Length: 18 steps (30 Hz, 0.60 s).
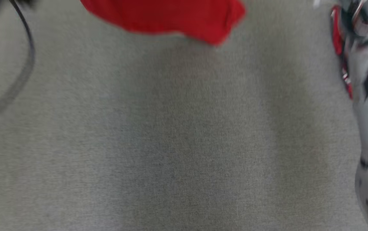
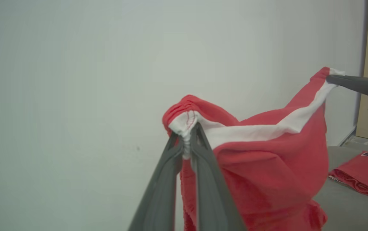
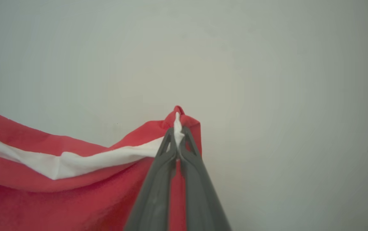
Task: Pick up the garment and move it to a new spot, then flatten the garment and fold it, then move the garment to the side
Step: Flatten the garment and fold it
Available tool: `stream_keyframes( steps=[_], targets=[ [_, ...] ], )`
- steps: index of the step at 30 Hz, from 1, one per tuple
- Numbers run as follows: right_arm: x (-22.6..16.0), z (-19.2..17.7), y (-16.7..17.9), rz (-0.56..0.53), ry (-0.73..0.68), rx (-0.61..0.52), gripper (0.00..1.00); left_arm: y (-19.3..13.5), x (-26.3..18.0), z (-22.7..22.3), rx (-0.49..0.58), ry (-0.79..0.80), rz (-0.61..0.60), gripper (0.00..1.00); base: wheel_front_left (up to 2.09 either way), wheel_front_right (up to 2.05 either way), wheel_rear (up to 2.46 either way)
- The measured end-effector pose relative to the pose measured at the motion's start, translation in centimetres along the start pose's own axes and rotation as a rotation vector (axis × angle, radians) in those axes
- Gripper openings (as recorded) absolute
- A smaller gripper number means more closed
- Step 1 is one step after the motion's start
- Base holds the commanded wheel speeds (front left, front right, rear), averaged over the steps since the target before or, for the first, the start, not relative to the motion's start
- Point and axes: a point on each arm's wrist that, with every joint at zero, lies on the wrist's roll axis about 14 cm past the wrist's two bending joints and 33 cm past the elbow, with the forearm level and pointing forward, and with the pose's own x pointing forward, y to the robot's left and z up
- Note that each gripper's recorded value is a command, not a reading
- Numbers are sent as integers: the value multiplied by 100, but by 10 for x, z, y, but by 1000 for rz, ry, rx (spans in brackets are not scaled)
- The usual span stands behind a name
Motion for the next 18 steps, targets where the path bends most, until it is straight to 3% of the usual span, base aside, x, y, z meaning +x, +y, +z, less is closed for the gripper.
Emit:
stream_keyframes(
  steps=[9,18],
  targets=[
    [77,-4,-29,-69,-15,168,0,44,62,-16,-41,-44,50,0,0,0,0],
    [103,-39,-45,-112,16,200,0,53,87,-51,-110,-65,67,0,0,0,0]
  ],
)
